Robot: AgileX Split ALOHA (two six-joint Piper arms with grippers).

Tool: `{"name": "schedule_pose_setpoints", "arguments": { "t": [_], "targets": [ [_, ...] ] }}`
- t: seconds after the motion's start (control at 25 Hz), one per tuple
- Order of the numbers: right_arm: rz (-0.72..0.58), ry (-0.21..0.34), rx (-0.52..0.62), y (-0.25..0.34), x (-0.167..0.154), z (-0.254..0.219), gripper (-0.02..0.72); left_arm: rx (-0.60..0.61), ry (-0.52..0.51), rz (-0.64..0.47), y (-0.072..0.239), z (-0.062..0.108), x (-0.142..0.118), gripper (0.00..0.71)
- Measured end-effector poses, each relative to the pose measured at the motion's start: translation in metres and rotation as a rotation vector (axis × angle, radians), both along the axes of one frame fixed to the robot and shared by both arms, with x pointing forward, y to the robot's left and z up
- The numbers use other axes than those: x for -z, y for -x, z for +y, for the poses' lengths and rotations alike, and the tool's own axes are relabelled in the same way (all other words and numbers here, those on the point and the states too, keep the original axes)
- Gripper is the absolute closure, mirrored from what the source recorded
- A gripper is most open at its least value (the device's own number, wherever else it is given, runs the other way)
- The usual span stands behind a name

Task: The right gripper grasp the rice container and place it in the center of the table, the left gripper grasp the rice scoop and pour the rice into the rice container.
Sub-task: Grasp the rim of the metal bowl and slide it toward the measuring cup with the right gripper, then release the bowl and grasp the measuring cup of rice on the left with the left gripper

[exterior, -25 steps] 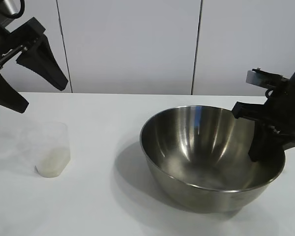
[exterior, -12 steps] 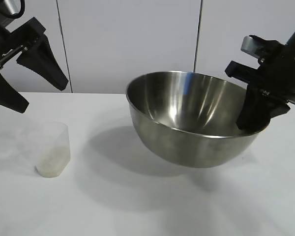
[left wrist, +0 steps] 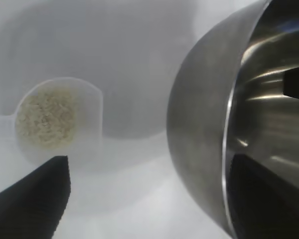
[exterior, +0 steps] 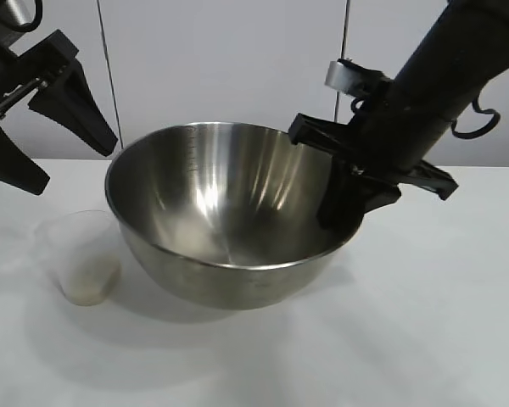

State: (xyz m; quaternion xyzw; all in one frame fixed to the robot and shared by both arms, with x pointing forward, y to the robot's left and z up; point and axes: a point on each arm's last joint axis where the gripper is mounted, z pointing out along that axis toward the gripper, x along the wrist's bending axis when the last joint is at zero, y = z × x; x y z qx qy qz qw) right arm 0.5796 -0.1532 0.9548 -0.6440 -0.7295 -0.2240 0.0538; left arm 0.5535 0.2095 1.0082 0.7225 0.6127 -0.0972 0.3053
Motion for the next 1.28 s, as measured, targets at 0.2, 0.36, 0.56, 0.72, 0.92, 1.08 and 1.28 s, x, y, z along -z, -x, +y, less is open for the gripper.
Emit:
{"name": "schedule_pose_setpoints", "arguments": {
  "t": [0.2,0.36,0.56,0.72,0.92,1.08,1.28],
  "targets": [
    [0.06,0.032,0.005,-0.004,0.03,0.004,0.686,0.0,0.0,0.0,0.0,0.0,0.0,0.088],
    [0.073,0.043,0.009,-0.005,0.039,0.004,0.686,0.0,0.0,0.0,0.0,0.0,0.0,0.088],
    [0.058,0.032,0.018,-0.005,0.033,0.004,0.552,0.0,0.0,0.0,0.0,0.0,0.0,0.088],
    [0.049,0.024,0.008,-0.008,0.025,0.006,0.262,0.0,0.0,0.0,0.0,0.0,0.0,0.088],
    [0.061,0.036,-0.052,-0.02,-0.001,0.002,0.178,0.0,0.0,0.0,0.0,0.0,0.0,0.088],
    [-0.024,0.119,-0.043,-0.038,-0.042,-0.027,0.176,0.0,0.0,0.0,0.0,0.0,0.0,0.088],
    [-0.255,0.295,0.059,-0.055,-0.099,-0.081,0.174,0.0,0.0,0.0,0.0,0.0,0.0,0.088]
  ]
}}
